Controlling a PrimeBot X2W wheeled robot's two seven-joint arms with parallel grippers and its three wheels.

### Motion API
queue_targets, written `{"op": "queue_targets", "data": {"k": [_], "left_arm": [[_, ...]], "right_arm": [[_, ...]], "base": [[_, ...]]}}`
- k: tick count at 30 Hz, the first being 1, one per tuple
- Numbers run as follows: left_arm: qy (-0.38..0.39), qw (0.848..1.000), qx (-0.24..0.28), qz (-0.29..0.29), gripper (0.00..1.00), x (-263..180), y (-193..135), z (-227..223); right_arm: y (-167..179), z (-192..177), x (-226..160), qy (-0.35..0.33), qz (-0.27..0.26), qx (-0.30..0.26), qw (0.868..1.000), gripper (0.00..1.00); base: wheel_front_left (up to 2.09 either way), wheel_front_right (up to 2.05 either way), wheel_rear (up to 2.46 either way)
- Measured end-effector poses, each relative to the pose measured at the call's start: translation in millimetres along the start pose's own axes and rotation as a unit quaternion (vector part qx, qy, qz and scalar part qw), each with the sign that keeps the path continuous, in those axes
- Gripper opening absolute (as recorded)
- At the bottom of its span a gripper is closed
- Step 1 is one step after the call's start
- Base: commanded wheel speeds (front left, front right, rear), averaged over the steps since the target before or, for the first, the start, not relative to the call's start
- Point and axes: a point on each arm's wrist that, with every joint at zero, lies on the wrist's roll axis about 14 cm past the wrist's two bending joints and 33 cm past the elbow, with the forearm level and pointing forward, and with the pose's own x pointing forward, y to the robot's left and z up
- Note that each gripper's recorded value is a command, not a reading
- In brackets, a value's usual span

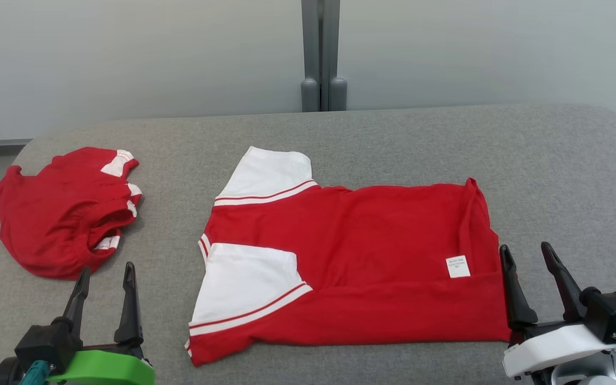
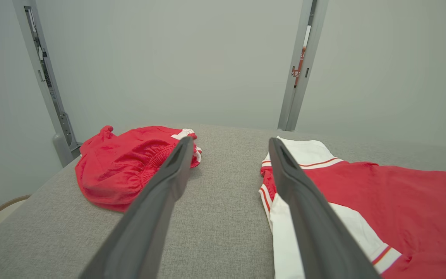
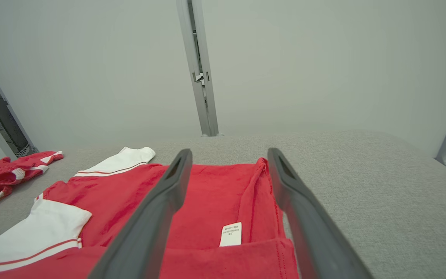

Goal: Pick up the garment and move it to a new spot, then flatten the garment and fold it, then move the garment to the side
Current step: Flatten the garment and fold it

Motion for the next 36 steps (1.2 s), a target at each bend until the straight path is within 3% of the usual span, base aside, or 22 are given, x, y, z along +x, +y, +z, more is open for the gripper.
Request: {"op": "queue_targets", "data": {"k": [26,36], "left_arm": [[0.021,1.0,0.007,0.001,1.0,3.8,3.5,-13.2],[-0.021,0.997,0.051,-0.056,1.0,86.6,-13.1,27.7]], "right_arm": [[-6.9,-11.5,0.2,0.021,-0.012,-0.008,1.0,1.0],[-18.4,16.9,71.0,-0.001,0.007,-0.067,0.998,1.0]], "base": [[0.0,0.0,0.0],[0.0,0.0,0.0]]}}
